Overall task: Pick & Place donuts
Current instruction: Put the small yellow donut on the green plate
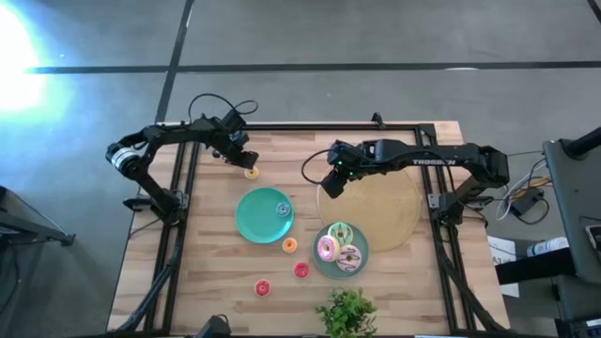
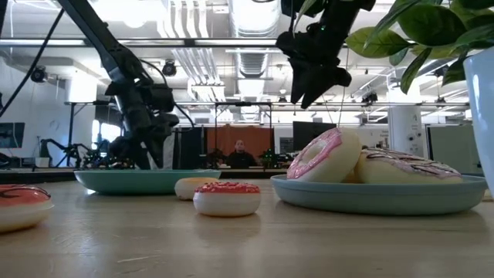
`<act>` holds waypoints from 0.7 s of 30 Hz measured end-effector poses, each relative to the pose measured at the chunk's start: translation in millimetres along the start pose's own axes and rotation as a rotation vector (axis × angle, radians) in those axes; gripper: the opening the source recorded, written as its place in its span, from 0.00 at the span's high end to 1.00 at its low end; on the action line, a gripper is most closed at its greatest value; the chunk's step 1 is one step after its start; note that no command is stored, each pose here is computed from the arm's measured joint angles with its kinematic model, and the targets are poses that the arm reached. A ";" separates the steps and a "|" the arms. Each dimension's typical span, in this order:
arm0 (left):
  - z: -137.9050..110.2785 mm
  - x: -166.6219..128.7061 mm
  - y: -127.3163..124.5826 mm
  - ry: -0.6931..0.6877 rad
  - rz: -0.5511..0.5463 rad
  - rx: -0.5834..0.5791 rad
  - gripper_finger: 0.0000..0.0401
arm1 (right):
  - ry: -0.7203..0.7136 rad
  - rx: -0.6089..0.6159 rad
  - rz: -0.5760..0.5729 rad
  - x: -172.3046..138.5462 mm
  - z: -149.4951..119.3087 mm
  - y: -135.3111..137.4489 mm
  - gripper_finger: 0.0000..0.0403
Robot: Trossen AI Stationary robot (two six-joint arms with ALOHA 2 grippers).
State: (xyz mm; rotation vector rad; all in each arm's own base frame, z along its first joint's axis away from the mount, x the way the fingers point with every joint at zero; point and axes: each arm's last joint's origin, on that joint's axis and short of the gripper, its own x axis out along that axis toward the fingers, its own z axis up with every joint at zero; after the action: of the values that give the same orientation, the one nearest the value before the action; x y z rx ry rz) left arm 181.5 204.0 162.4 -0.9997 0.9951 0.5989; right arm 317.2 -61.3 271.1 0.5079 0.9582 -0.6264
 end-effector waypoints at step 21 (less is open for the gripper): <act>-14.8 17.6 -9.7 -0.013 -0.016 0.040 0.96 | -0.024 0.006 0.017 -0.4 2.6 1.6 0.64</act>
State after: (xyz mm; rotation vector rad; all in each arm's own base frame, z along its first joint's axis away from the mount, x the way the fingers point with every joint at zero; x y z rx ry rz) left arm 191.1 186.1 147.8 -0.9664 0.9833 0.5701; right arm 319.7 -61.8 272.9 0.5118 0.9289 -0.6192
